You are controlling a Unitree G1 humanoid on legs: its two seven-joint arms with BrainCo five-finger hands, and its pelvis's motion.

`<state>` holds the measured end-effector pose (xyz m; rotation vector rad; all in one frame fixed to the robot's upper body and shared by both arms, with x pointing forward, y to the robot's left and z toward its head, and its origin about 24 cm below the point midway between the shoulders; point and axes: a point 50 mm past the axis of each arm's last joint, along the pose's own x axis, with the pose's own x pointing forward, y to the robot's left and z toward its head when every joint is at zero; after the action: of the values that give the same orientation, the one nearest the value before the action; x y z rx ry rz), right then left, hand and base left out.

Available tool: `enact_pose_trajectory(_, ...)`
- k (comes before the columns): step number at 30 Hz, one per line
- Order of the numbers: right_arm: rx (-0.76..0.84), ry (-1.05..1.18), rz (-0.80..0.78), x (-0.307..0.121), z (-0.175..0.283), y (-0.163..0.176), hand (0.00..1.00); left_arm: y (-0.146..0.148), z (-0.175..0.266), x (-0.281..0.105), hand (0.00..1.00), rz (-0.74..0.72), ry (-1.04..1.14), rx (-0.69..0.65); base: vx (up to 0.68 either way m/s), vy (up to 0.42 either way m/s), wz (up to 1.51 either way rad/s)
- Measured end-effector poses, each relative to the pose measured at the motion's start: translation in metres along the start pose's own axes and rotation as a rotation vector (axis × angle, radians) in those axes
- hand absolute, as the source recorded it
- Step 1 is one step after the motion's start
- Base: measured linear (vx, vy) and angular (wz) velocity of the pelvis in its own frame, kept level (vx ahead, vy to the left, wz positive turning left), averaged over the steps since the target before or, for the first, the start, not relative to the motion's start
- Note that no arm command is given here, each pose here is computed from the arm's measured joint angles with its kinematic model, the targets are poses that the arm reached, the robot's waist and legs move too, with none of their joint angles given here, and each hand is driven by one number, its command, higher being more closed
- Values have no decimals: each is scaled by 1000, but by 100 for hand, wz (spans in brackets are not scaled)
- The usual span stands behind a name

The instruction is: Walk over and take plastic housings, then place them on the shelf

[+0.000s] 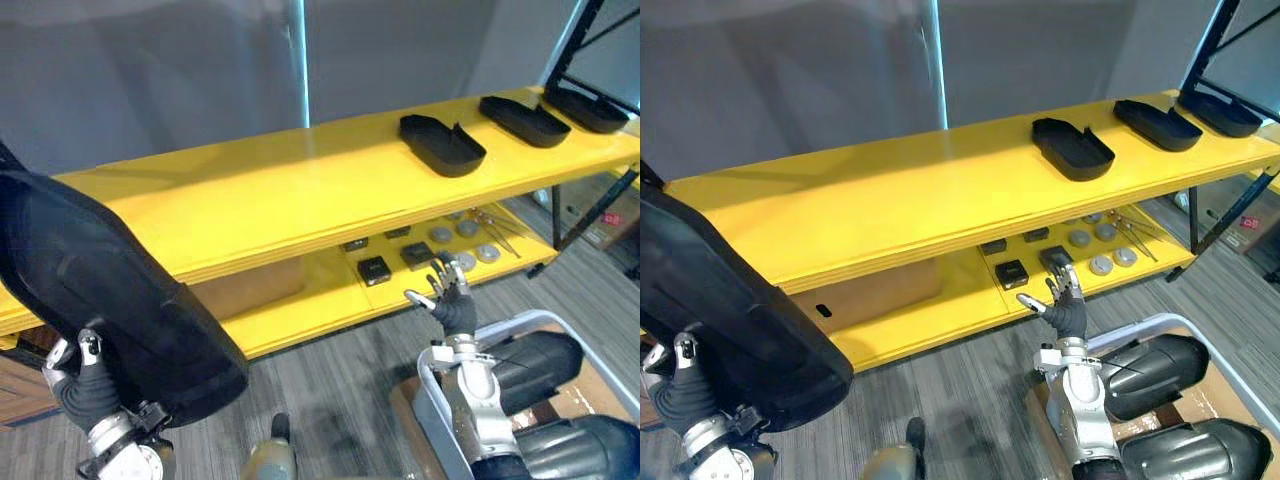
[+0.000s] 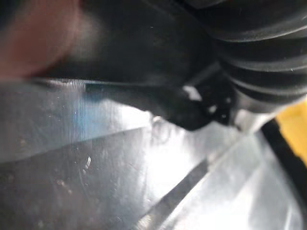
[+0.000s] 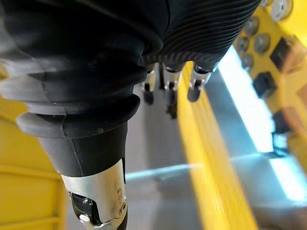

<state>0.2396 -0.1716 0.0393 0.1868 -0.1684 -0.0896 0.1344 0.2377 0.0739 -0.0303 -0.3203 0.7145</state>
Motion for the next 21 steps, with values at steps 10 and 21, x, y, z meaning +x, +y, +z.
enact_pose_trajectory(10, 84, 11, 62, -20, -3, 18, 0, -10, 2, 0, 100, -21, 2, -71, 1, 75, 17)
enact_pose_trajectory(21, 55, -109, -44, -11, 8, 15, 0, -15, 29, 18, 100, -139, -201, 13, 78, 109, 51)
